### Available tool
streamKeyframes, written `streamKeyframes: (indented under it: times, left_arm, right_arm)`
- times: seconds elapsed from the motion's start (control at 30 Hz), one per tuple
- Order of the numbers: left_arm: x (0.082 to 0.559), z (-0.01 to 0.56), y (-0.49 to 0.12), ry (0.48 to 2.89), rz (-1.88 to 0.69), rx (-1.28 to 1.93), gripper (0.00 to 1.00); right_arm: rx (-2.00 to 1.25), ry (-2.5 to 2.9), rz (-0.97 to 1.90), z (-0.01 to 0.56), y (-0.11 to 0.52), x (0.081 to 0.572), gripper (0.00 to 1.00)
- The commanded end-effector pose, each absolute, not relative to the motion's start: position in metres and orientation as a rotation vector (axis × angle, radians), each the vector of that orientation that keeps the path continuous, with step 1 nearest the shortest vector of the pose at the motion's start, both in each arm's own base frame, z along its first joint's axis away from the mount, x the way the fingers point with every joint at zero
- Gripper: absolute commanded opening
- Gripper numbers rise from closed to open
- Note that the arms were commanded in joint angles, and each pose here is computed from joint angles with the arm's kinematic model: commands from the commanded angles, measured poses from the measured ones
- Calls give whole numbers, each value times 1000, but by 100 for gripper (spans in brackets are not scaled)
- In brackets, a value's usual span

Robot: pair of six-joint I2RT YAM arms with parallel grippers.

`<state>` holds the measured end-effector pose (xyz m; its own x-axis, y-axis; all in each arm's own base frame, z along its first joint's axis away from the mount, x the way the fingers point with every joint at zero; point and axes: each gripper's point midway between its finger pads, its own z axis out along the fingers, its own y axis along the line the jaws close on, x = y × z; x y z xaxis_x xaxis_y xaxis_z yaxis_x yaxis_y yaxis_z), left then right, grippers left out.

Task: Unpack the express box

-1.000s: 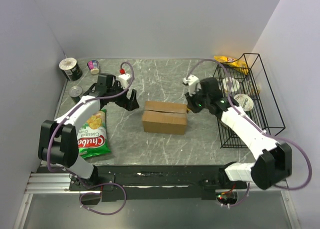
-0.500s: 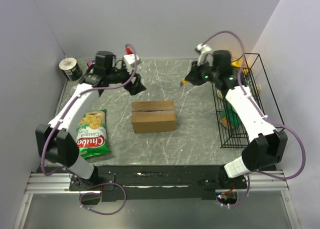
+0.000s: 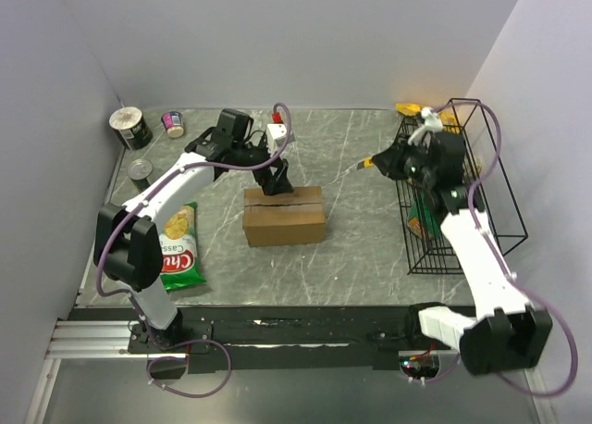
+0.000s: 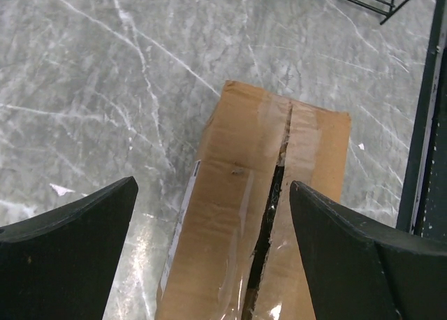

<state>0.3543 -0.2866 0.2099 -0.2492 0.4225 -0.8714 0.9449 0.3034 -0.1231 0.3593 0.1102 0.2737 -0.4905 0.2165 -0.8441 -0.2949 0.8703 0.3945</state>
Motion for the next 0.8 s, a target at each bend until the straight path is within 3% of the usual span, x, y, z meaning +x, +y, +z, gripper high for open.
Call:
streamKeyframes:
  times: [0.0, 0.17, 0.3, 0.47, 0.77]
  left_arm:
    - [348, 220, -297, 1725, -946, 1308, 96]
    - [351, 204, -296, 1716, -912, 1358, 96]
    - [355, 211, -295, 1710, -878, 1357, 97]
    - [345, 197, -302, 1714, -906, 1393, 97]
    - [363, 185, -321, 1764, -975, 1330, 96]
  right_arm:
    - [239, 1800, 676, 295, 99, 365, 0]
    - [87, 1619, 775, 289, 116, 349, 0]
    - [240, 1713, 746, 267, 114, 351, 0]
    - [210, 1733, 679, 258, 112, 348, 0]
    - [225, 1786, 859, 233, 146, 341, 0]
